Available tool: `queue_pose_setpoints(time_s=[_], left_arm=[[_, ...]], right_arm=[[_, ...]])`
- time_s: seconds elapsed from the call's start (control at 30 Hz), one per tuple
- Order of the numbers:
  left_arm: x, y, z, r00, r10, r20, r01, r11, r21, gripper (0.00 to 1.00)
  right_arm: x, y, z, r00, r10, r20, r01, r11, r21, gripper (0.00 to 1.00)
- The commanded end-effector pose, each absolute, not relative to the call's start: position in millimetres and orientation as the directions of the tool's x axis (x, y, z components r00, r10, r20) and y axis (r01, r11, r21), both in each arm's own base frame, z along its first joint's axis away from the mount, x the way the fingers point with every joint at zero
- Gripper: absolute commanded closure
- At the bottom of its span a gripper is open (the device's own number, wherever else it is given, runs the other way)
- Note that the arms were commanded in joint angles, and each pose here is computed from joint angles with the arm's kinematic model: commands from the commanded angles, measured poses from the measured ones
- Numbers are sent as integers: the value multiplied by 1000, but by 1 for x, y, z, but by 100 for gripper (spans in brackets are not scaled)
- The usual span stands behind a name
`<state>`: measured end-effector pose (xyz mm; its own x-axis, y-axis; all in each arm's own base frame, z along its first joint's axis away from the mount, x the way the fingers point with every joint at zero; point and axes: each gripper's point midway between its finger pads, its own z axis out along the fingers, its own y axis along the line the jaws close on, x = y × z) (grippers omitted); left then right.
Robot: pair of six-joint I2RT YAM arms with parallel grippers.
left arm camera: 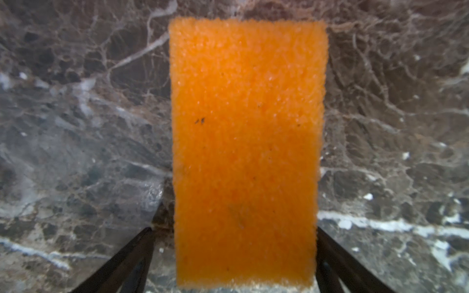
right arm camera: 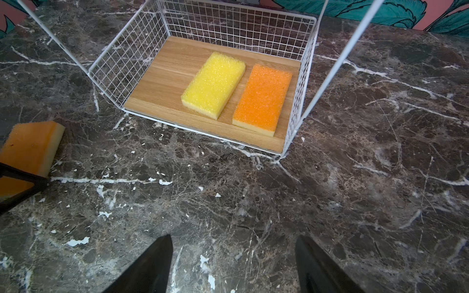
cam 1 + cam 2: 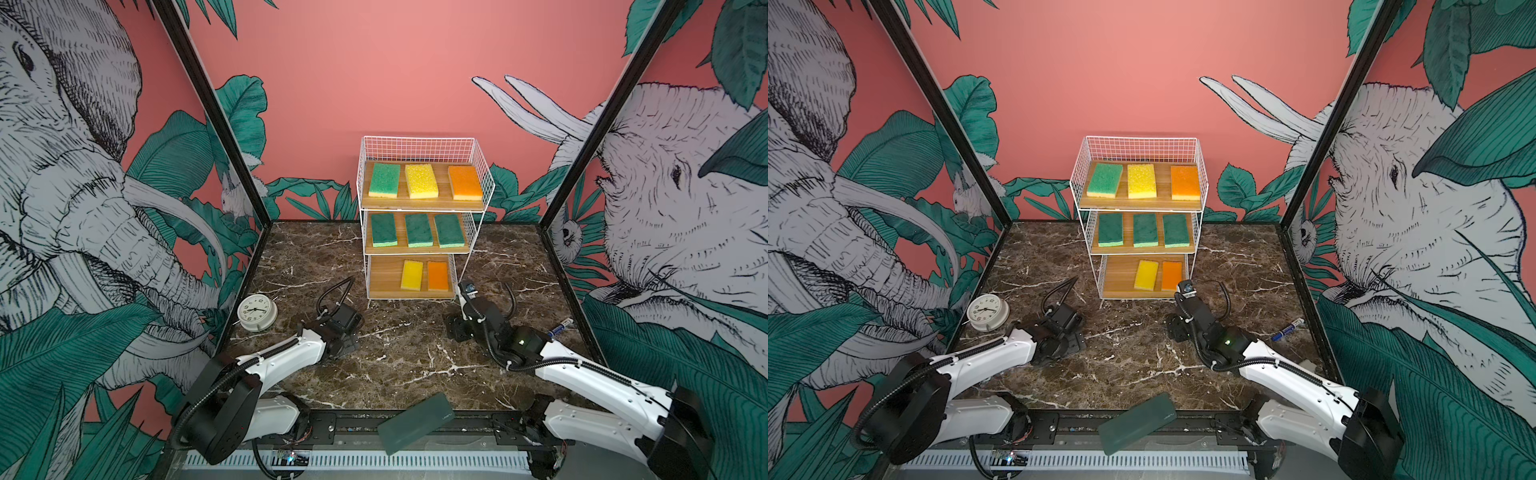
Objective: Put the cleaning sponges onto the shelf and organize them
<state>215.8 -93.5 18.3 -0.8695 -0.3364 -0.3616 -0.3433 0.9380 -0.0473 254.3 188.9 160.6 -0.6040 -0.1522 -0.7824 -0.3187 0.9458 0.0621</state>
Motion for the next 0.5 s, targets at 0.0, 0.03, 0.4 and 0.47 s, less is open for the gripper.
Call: queue_pose_setpoints(time_s=[0.0, 0.03, 0.4, 0.47], left_arm=[[221, -98, 19, -882, -310, -355, -323, 946, -24, 8], [219, -98, 17, -888, -307, -343, -321, 947, -17, 9], [204, -90, 7, -918, -224, -329, -240, 971, 8, 23], [199, -90, 5, -925, -201, -321, -213, 977, 1, 23]], right_arm=[[252, 178, 165, -612, -110, -784, -267, 961, 74, 21], [250, 175, 166, -613, -106, -783, -262, 962, 74, 21], [239, 156, 170, -616, -64, -785, -209, 974, 84, 22], [237, 154, 168, -621, -53, -782, -199, 976, 92, 22]])
